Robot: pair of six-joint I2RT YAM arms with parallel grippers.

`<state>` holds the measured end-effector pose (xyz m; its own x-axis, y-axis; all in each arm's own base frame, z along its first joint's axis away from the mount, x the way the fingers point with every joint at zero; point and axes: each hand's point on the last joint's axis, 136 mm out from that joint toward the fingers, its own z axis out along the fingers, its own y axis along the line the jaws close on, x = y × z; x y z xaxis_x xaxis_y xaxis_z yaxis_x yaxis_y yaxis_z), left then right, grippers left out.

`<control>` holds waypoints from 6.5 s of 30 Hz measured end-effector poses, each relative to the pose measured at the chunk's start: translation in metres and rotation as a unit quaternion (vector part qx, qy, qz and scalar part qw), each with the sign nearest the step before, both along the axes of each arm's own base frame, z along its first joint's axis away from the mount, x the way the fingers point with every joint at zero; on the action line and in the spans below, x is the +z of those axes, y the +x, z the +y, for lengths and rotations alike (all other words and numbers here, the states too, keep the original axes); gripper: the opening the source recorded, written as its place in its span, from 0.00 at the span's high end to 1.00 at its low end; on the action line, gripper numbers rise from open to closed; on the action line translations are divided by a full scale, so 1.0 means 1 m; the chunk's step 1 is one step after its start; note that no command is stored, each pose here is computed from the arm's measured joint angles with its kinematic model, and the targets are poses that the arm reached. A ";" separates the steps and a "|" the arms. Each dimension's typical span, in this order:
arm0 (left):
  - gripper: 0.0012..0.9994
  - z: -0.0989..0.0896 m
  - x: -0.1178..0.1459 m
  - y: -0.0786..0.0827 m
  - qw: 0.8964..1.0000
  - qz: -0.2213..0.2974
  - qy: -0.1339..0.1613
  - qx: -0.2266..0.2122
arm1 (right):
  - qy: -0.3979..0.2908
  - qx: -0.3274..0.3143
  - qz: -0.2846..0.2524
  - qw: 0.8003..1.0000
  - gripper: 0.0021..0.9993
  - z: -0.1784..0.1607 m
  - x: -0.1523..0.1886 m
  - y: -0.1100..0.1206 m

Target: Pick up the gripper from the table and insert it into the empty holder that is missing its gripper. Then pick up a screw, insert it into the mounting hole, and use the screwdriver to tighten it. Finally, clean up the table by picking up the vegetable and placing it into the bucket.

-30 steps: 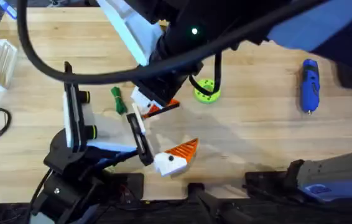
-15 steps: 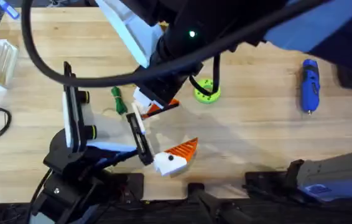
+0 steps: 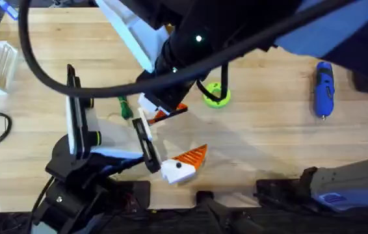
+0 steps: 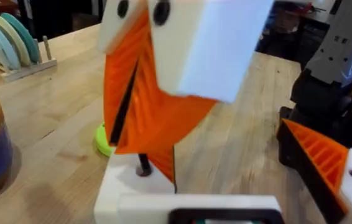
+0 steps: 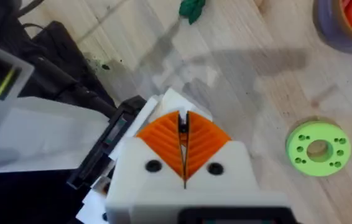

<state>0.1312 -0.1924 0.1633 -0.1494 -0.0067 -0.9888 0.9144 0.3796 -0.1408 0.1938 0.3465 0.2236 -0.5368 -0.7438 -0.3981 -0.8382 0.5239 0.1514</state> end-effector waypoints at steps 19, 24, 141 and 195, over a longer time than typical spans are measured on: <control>0.01 0.000 0.000 0.000 1.000 -0.003 0.001 -0.001 | -0.003 -0.005 0.003 1.000 1.00 0.001 -0.003 0.001; 0.01 0.000 0.000 0.000 1.000 -0.003 0.001 -0.001 | -0.004 -0.005 0.003 1.000 1.00 0.001 -0.004 0.001; 0.99 0.000 0.000 0.000 1.000 -0.008 0.002 0.000 | -0.077 -0.506 -0.034 0.859 0.01 -0.341 -0.039 0.069; 0.99 0.000 0.000 0.000 1.000 -0.008 0.002 0.000 | -0.093 -0.613 0.012 0.784 0.56 -0.527 -0.186 0.154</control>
<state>0.1314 -0.1923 0.1637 -0.1342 -0.0023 -0.9910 0.9163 0.3806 -0.1249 0.3473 -0.1804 0.0374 -0.8996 0.2938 -0.3231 0.3154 0.9488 -0.0155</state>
